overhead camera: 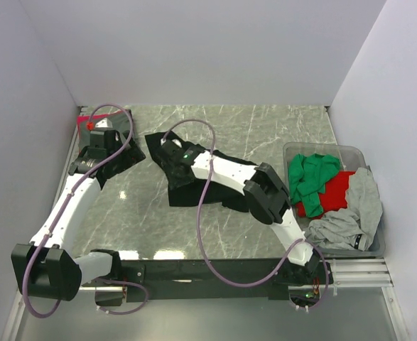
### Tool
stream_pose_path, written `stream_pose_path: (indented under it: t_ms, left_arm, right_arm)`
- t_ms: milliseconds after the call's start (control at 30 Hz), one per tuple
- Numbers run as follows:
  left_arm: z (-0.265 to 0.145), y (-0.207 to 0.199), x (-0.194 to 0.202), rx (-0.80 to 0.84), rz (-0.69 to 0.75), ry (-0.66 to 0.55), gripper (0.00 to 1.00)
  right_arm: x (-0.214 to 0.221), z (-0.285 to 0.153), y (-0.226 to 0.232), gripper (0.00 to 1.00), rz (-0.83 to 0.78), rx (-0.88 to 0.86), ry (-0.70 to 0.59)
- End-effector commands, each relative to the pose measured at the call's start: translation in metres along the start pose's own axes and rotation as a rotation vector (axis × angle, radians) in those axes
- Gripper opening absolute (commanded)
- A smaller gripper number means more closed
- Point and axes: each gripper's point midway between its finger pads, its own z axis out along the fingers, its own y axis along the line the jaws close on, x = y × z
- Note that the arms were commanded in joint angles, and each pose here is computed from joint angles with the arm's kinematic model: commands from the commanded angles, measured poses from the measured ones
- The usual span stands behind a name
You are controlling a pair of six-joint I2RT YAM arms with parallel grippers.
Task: Fold and stack the t-shirts
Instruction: Flatten the tshirt out
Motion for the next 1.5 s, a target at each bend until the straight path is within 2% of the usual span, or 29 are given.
stream_pose_path:
  t_ms: [0, 333, 533, 633, 667, 700, 767, 867, 1000, 1167, 1267, 1333, 1433, 1467]
  left_arm:
    - [-0.009, -0.005, -0.004, 0.033, -0.002, -0.022, 0.99]
    - [-0.008, -0.009, -0.007, 0.041, -0.001, -0.02, 0.99]
    - [-0.008, -0.008, -0.004, 0.04, -0.007, -0.013, 1.0]
    - [-0.006, -0.009, -0.003, 0.042, -0.01, -0.013, 0.99]
    - [-0.007, -0.009, -0.003, 0.045, -0.01, -0.013, 0.99]
    - [-0.006, -0.01, -0.004, 0.047, -0.01, -0.015, 0.99]
    - [-0.005, -0.011, -0.007, 0.045, -0.007, -0.024, 0.99]
    - [-0.002, -0.011, -0.016, 0.035, 0.02, -0.046, 0.99]
    - [0.015, -0.021, -0.02, 0.045, 0.064, -0.034, 0.99]
    - [0.04, -0.061, -0.024, 0.126, 0.104, -0.016, 0.96]
    - [0.065, -0.078, -0.02, 0.137, 0.132, 0.025, 0.94]
    - [0.089, -0.08, -0.007, 0.125, 0.128, 0.093, 0.93]
    - [0.116, -0.08, 0.004, 0.091, 0.131, 0.158, 0.88]
    - [0.121, -0.082, 0.0, 0.08, 0.132, 0.155, 0.82]
  right_arm:
    - [-0.028, 0.003, -0.026, 0.46, 0.11, 0.053, -0.052]
    - [-0.019, 0.025, -0.015, 0.46, 0.103, -0.009, 0.025]
    - [-0.022, 0.022, -0.006, 0.44, 0.099, -0.058, 0.016]
    - [-0.017, 0.024, -0.001, 0.32, 0.095, -0.095, 0.035]
    - [-0.013, 0.024, 0.003, 0.19, 0.093, -0.121, 0.052]
    - [-0.01, 0.025, 0.003, 0.11, 0.091, -0.122, 0.063]
    - [0.0, 0.025, -0.001, 0.0, 0.086, -0.108, 0.093]
    - [0.011, 0.014, -0.014, 0.0, 0.088, -0.083, 0.108]
    - [0.003, -0.045, -0.03, 0.0, 0.136, -0.119, 0.029]
    - [0.036, -0.095, -0.059, 0.0, 0.181, -0.119, 0.018]
    - [0.068, -0.1, -0.076, 0.0, 0.188, -0.064, 0.068]
    - [0.076, -0.109, -0.082, 0.0, 0.202, -0.057, 0.059]
    - [0.088, -0.11, -0.09, 0.0, 0.222, -0.031, 0.065]
    - [0.088, -0.11, -0.093, 0.0, 0.226, -0.021, 0.064]
